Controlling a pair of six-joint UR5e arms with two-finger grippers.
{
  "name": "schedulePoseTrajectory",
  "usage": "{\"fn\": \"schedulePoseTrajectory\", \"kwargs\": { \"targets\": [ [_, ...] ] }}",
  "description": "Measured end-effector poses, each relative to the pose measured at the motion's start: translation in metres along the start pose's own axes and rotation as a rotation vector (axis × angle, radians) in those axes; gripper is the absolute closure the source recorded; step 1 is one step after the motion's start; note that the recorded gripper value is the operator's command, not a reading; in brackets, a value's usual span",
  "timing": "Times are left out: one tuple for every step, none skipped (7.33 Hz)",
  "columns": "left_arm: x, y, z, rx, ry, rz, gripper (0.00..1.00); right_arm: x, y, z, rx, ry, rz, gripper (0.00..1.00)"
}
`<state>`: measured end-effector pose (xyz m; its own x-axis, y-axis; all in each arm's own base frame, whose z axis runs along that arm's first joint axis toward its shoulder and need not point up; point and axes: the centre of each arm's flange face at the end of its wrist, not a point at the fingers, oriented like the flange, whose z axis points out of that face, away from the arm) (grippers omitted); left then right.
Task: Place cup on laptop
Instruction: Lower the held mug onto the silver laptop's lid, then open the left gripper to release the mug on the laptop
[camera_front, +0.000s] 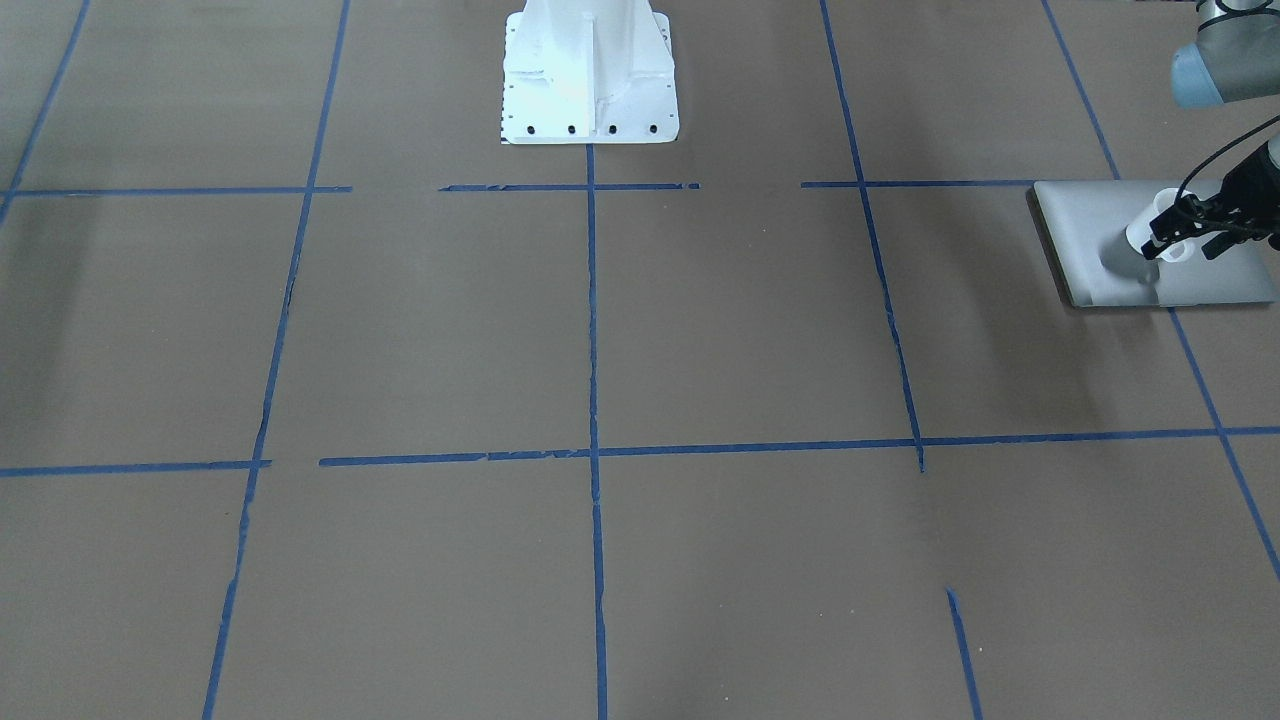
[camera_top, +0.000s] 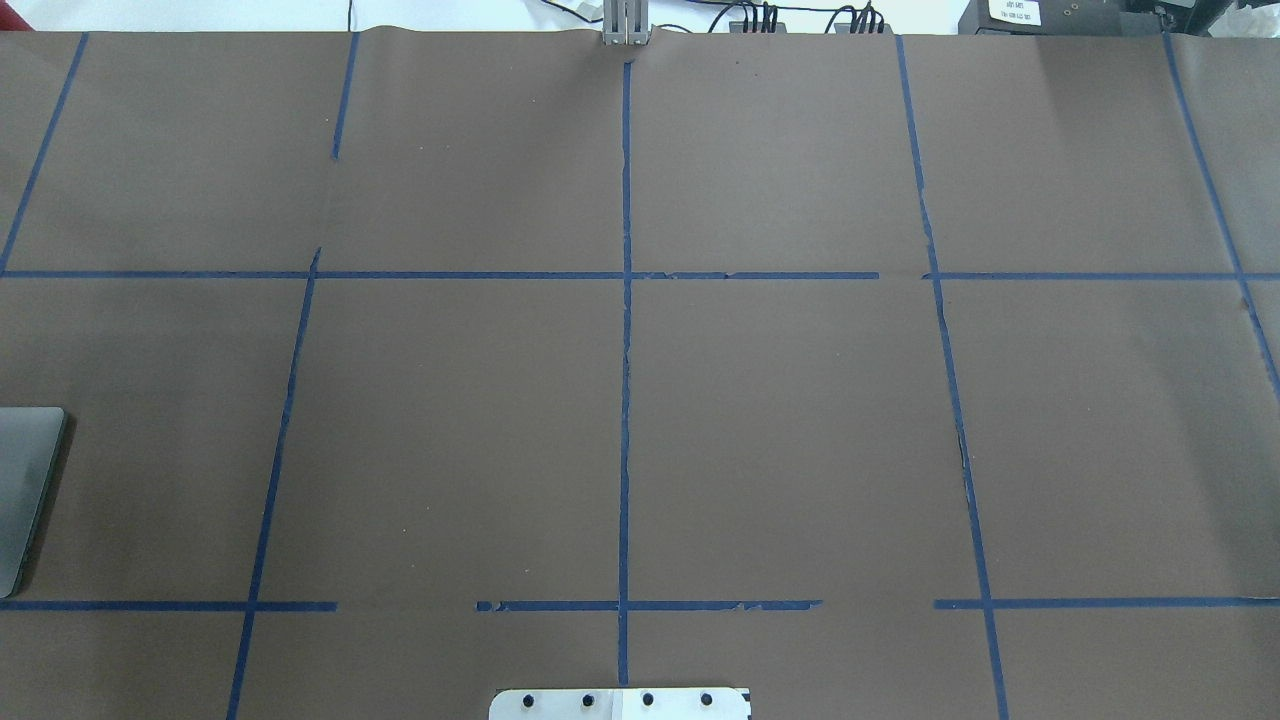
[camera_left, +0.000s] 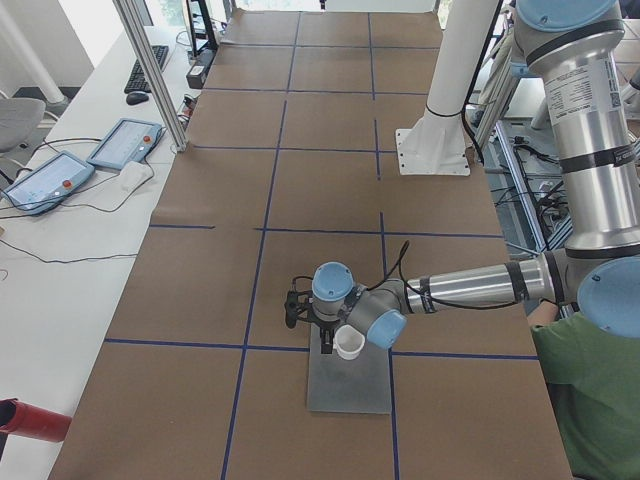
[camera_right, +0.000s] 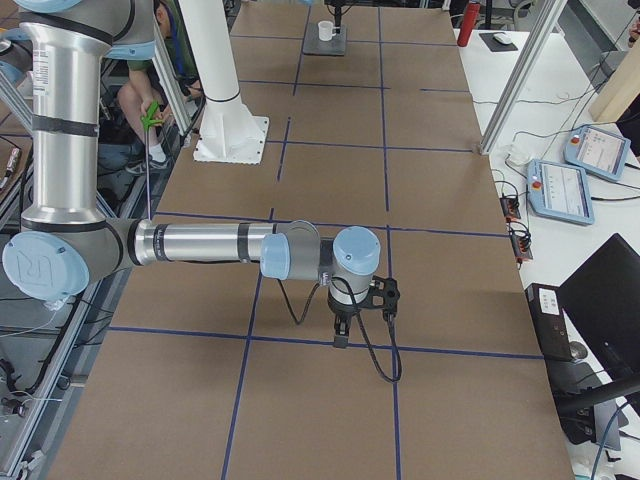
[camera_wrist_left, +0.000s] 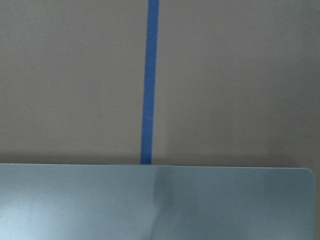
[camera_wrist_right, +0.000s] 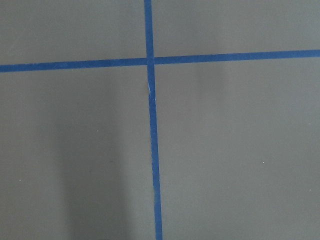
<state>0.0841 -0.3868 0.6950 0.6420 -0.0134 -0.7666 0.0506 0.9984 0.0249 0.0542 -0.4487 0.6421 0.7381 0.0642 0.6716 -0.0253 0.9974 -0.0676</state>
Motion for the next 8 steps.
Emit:
{"fn": "schedulePoseTrajectory", "kwargs": {
  "targets": [
    [0.01, -0.01, -0.004, -0.009, -0.004, 0.018, 0.0, 0.0, 0.0, 0.0, 0.0, 0.0, 0.0, 0.0],
    [0.016, -0.026, -0.013, -0.011, -0.017, 0.046, 0.0, 0.0, 0.0, 0.0, 0.0, 0.0, 0.0, 0.0],
    [0.014, -0.05, -0.033, 0.003, -0.036, 0.078, 0.0, 0.0, 0.0, 0.0, 0.0, 0.0, 0.0, 0.0],
    [0.004, -0.074, -0.059, 0.019, -0.058, 0.108, 0.0, 0.0, 0.0, 0.0, 0.0, 0.0, 0.0, 0.0],
    [-0.01, -0.092, -0.087, 0.029, -0.078, 0.131, 0.0, 0.0, 0.0, 0.0, 0.0, 0.0, 0.0, 0.0],
    [-0.029, -0.101, -0.112, 0.034, -0.093, 0.141, 0.0, 0.0, 0.0, 0.0, 0.0, 0.0, 0.0, 0.0],
    [-0.047, -0.103, -0.133, 0.028, -0.103, 0.136, 0.0, 0.0, 0.0, 0.0, 0.0, 0.0, 0.0, 0.0],
    [-0.056, -0.1, -0.149, 0.016, -0.106, 0.122, 0.0, 0.0, 0.0, 0.0, 0.0, 0.0, 0.0, 0.0]
  ]
}}
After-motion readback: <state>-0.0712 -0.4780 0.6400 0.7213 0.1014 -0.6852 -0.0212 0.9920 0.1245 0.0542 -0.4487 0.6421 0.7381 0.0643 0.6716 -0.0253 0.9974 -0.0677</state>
